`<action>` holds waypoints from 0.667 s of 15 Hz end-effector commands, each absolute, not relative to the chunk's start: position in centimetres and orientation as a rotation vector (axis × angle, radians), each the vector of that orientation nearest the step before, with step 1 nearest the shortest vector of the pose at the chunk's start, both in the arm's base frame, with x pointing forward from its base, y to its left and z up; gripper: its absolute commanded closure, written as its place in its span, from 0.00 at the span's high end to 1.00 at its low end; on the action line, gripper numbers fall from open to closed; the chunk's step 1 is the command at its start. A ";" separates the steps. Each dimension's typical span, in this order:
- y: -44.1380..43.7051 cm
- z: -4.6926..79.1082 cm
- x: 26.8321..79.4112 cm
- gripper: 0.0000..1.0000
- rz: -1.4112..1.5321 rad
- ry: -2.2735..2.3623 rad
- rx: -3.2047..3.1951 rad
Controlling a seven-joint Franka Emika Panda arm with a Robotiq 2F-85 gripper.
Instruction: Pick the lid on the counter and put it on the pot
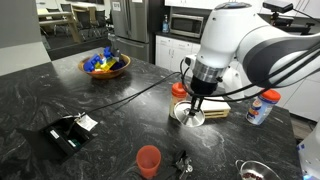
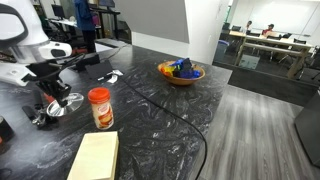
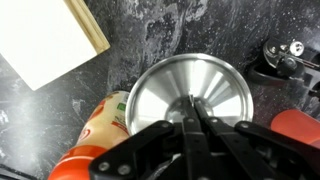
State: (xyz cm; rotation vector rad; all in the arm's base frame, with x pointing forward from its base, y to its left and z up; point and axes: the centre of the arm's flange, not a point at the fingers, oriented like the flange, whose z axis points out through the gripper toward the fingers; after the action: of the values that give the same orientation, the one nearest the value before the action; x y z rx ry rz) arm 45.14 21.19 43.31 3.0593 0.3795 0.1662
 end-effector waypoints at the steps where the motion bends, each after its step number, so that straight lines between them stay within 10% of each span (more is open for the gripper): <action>1: 20.8 44.9 41.2 0.01 0.154 0.374 3.026; 10: 21.0 45.3 33.7 0.01 0.079 0.648 2.921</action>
State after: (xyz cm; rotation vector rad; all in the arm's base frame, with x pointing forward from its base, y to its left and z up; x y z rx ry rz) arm 36.00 20.82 45.24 2.9494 0.4914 0.0732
